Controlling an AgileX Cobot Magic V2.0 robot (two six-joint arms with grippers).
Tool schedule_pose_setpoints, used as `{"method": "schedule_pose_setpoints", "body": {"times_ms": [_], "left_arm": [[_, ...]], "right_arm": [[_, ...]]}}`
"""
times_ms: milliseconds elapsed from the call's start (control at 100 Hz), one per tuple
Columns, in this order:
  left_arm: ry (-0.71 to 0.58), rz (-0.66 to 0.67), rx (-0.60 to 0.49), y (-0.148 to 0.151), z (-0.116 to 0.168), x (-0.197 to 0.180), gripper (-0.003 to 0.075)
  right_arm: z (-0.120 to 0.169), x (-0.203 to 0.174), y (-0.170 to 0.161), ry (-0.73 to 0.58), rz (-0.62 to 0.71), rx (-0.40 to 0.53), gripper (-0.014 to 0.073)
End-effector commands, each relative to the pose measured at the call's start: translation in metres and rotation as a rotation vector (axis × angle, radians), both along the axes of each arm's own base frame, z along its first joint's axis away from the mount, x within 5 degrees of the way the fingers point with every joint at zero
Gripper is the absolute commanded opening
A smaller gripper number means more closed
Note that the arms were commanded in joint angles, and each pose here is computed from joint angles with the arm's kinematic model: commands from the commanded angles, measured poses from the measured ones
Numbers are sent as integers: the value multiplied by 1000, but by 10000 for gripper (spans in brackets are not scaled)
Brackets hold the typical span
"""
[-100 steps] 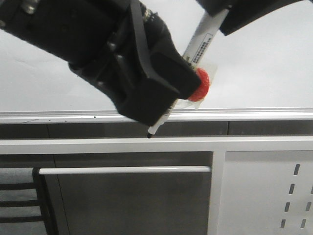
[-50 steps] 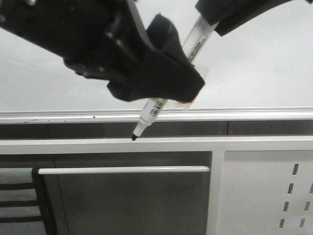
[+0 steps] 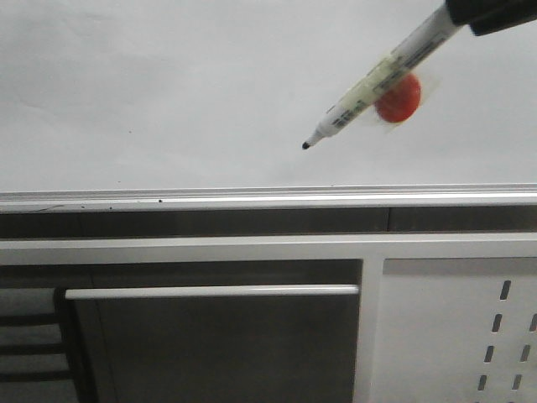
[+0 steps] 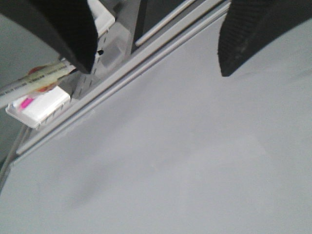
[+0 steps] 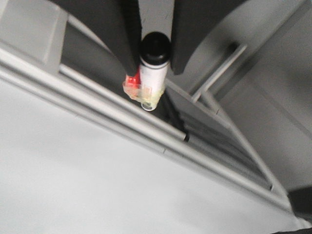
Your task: Write number 1 on whiteboard
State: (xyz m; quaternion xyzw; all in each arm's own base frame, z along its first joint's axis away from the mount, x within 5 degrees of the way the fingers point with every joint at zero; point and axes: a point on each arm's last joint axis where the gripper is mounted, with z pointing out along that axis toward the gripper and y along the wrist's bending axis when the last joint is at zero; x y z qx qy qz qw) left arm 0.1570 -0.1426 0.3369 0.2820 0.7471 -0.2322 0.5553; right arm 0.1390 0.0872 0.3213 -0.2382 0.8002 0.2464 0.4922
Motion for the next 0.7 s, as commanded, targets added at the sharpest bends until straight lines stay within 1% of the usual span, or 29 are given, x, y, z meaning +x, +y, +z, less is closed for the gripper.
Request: {"method": "schedule_pose_setpoints", "body": {"times_ms": [0, 30, 60, 80, 130, 150, 160, 280, 450, 560, 690], "left_arm": [[-79, 61, -146, 13, 17, -5, 323], [-81, 74, -169, 17, 16, -7, 270], [-85, 85, -184, 20, 15, -8, 198], [-87, 89, -193, 21, 13, -10, 167], [-99, 99, -207, 25, 10, -12, 39], [-107, 104, -213, 26, 9, -13, 6], [-110, 105, -215, 27, 8, -14, -25], [-134, 135, -266, 36, 1, -20, -20], [-154, 169, -315, 44, -8, -26, -20], [-149, 177, -320, 45, -11, -26, -20], [-176, 188, -340, 46, -8, -25, -20]], "right_arm": [[10, -11, -8, -146, -81, 74, -43], [9, -14, -9, -163, -83, 82, -43], [9, -18, -9, -180, -78, 90, -43], [9, -19, -9, -190, -82, 95, -43], [10, -21, -8, -213, -78, 105, -43], [10, -21, -7, -221, -78, 105, -43], [11, -21, -7, -230, -76, 103, -43], [16, -18, -7, -309, -106, 98, -43], [17, -10, -8, -367, -150, 67, -43], [15, -5, -7, -373, -163, 48, -43], [12, 2, -4, -362, -166, 28, -43]]}}
